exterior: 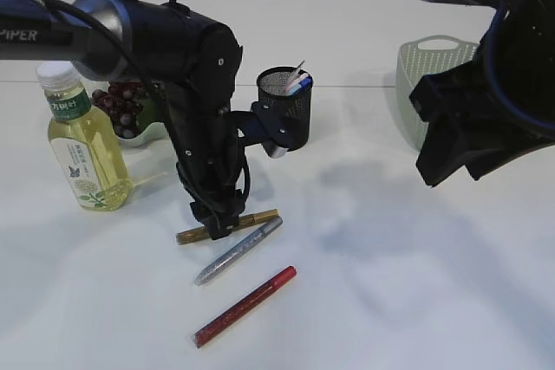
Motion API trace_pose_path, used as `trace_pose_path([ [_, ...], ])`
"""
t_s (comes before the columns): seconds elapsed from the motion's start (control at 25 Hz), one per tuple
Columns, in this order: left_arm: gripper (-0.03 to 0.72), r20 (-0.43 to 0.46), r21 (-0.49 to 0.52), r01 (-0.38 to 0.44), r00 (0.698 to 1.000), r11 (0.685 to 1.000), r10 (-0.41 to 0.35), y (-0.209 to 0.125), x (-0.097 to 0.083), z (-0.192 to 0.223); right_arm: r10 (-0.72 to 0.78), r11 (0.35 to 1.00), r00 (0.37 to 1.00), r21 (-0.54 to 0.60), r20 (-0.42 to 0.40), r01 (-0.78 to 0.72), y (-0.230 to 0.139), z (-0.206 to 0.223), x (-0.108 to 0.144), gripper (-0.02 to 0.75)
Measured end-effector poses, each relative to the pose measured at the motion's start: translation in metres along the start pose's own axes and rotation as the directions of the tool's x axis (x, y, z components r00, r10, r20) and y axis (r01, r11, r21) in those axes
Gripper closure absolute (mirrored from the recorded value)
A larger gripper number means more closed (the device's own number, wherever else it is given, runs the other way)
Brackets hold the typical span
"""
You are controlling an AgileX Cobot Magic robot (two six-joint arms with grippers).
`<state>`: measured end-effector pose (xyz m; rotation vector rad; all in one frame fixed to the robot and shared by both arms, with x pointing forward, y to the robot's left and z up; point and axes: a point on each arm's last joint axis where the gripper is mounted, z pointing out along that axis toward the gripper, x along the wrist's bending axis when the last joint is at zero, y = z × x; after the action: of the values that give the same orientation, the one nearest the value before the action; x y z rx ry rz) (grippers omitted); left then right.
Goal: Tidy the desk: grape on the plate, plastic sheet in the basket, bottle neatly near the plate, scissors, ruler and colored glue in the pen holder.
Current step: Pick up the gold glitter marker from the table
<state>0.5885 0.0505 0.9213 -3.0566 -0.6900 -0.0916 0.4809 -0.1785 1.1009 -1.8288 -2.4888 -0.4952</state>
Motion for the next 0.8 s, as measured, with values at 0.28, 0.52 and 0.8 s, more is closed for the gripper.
trace_pose_path([
  [0.28, 0.276, -0.023, -0.041, -0.003, 1.0, 0.999, 0.002, 0.015, 0.008, 0.007, -0.009, 1.0, 1.0, 0.002, 0.002, 0.009, 0.0, 0.001, 0.0, 0.351],
  [0.52, 0.276, -0.017, -0.047, 0.002, 1.0, 0.999, -0.003, 0.021, 0.01, 0.011, -0.016, 1.0, 1.0, 0.003, 0.002, 0.016, 0.0, 0.001, 0.0, 0.351],
  [0.8, 0.283, -0.004, -0.051, 0.01, 1.0, 0.999, -0.01, 0.021, 0.009, 0.011, -0.018, 1.0, 1.0, 0.003, 0.002, 0.018, 0.0, 0.001, 0.0, 0.351],
])
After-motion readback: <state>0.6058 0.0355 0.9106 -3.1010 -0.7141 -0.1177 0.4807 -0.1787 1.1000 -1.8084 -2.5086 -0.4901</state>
